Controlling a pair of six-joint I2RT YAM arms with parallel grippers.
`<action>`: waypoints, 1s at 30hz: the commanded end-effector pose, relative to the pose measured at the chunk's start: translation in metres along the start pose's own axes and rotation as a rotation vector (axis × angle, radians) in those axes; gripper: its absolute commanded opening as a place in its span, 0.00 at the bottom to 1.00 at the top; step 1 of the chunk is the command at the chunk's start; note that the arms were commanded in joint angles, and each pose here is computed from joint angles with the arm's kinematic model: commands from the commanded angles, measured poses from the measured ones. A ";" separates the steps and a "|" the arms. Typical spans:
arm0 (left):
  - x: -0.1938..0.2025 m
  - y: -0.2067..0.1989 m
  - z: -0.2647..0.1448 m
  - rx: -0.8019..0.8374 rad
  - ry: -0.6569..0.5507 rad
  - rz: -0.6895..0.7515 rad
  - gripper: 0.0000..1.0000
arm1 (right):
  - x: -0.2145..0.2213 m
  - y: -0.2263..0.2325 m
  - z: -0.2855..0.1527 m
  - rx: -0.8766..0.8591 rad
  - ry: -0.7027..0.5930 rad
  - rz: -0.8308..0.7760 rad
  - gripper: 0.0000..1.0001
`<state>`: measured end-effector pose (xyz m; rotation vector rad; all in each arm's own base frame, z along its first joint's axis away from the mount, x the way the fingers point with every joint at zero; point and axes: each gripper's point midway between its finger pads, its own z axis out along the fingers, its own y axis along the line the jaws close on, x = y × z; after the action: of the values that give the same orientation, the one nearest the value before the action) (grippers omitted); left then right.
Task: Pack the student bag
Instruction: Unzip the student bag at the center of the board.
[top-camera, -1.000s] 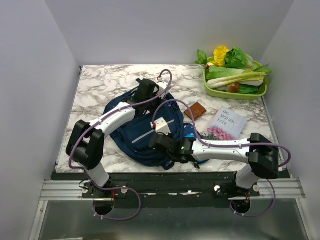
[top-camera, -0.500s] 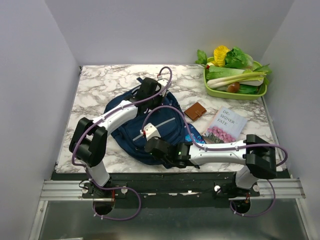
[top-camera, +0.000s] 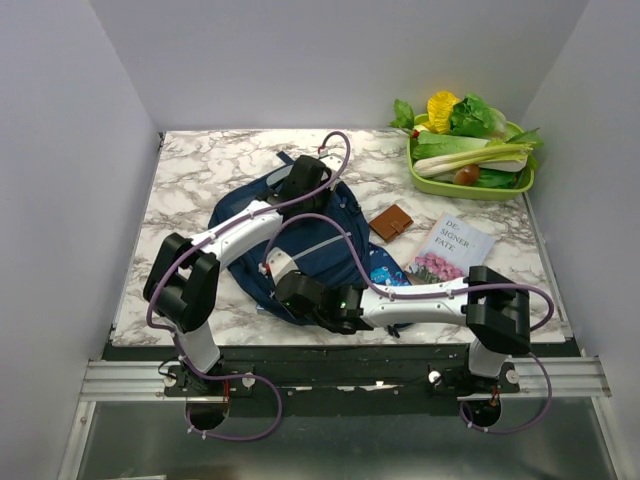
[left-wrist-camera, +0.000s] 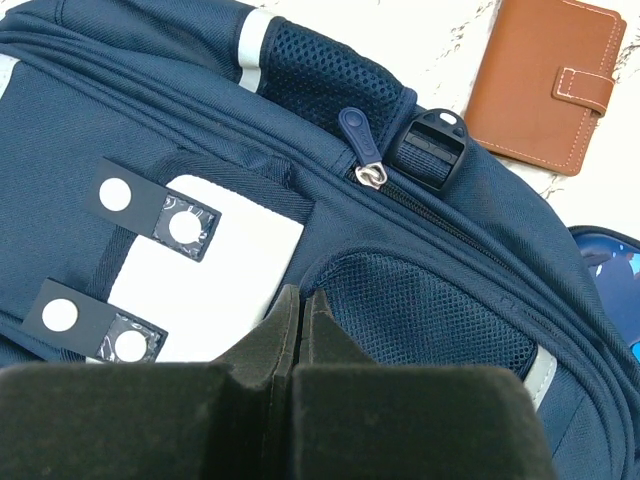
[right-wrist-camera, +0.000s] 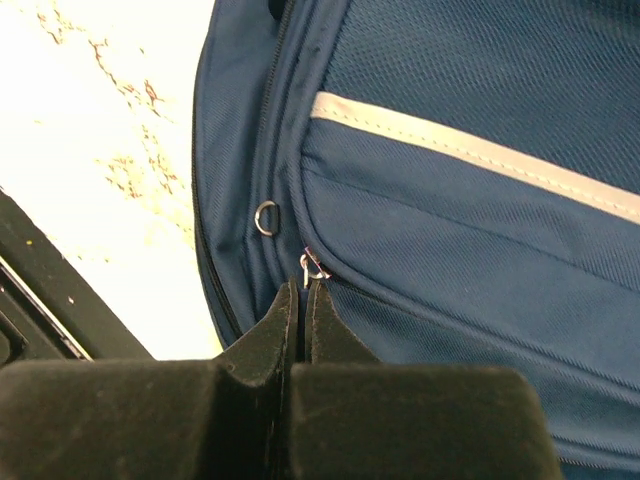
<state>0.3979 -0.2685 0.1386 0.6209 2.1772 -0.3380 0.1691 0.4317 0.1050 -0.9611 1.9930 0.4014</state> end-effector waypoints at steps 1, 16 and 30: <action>-0.086 -0.003 -0.005 -0.049 -0.284 -0.041 0.00 | -0.024 0.054 0.008 -0.179 -0.081 -0.003 0.01; -0.076 0.007 -0.030 -0.024 -0.204 0.133 0.56 | -0.035 -0.023 -0.061 0.005 -0.201 0.146 0.72; -0.012 -0.057 -0.087 0.384 -0.097 0.282 0.89 | 0.002 -0.187 -0.125 0.313 -0.261 0.565 0.72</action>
<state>0.3693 -0.2707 0.2336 0.8598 1.8823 -0.4170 0.2335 0.2664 0.1881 -0.2772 1.9586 0.4884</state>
